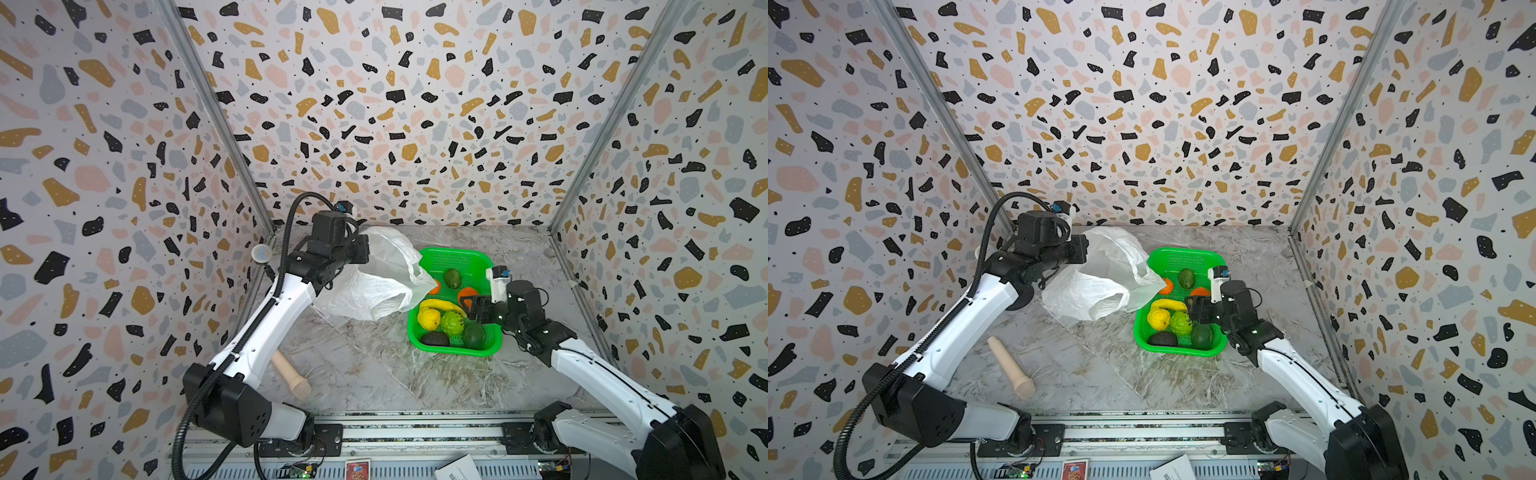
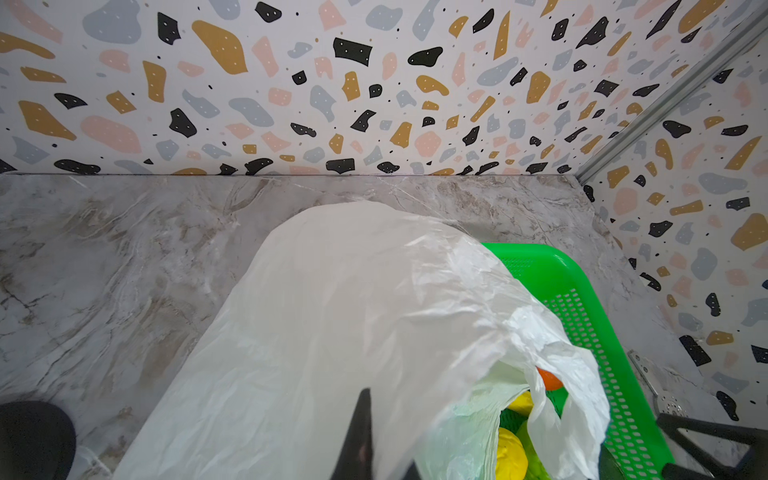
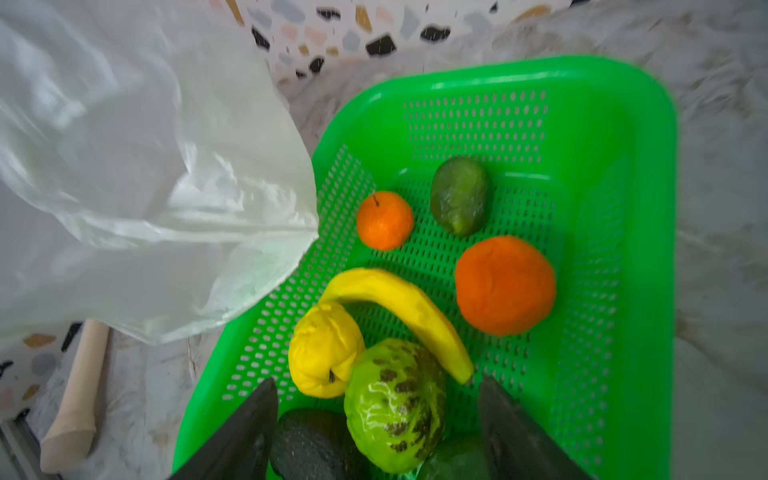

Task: Place the fruits into the plastic bag
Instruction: 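Release the bag with the right gripper and lower it into the basket, then grasp the green custard apple with the right gripper and lift it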

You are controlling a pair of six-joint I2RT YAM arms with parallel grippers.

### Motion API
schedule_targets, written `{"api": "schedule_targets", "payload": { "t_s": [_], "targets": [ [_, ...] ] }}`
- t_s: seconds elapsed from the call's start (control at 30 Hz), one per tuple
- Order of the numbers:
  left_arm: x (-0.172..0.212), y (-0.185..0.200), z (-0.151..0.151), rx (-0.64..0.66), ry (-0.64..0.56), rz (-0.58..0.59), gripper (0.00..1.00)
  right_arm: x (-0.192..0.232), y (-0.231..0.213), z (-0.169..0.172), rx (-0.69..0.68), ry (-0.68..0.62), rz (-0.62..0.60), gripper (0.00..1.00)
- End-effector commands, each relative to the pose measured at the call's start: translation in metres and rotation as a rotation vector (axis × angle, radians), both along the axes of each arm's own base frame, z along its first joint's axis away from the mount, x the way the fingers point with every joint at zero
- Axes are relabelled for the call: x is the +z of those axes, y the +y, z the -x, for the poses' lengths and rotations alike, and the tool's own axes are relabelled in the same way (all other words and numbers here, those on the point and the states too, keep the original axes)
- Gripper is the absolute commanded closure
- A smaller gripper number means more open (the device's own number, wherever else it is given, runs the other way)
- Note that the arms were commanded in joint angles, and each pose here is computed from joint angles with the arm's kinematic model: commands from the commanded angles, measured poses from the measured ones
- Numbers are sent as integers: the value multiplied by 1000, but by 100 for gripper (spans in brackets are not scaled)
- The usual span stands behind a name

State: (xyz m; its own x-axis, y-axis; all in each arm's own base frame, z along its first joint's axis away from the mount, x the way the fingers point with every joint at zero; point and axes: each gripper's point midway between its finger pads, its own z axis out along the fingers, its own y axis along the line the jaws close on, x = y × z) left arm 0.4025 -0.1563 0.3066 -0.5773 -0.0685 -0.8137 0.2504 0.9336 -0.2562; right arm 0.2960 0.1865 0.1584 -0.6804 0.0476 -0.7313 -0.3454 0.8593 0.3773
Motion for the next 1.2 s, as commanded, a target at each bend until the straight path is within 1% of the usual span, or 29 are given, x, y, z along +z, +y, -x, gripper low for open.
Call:
{"api": "schedule_targets", "payload": {
  "t_s": [0.0, 0.27, 0.43, 0.73, 0.87, 0.93, 1.0, 1.03, 1.07, 1.17],
  "targets": [
    [6, -2, -2, -21, -37, 9, 100, -18, 11, 8, 80, 49, 125, 22],
    [7, -4, 2, -33, -36, 20, 100, -40, 20, -4, 97, 94, 180, 20],
    [7, -5, 2, -36, -35, 31, 100, -58, 25, -7, 125, 119, 272, 19],
    [3, -6, 0, -36, -25, 29, 100, -86, 32, 0, 167, 171, 387, 25],
    [1, -7, -2, -35, -19, 30, 100, -93, 34, 0, 170, 172, 436, 33],
    [1, -7, -2, -34, -17, 30, 100, -90, 35, -2, 165, 160, 432, 41],
    [0, -7, -3, -33, -14, 32, 100, -84, 37, -4, 162, 139, 416, 55],
    [0, -7, -2, -33, -14, 32, 100, -80, 37, -4, 162, 130, 411, 59],
    [-1, -7, -3, -31, -13, 31, 100, -75, 37, -5, 158, 116, 403, 61],
    [-1, -7, -3, -30, -9, 33, 100, -54, 36, -8, 134, 60, 376, 62]
  ]
}}
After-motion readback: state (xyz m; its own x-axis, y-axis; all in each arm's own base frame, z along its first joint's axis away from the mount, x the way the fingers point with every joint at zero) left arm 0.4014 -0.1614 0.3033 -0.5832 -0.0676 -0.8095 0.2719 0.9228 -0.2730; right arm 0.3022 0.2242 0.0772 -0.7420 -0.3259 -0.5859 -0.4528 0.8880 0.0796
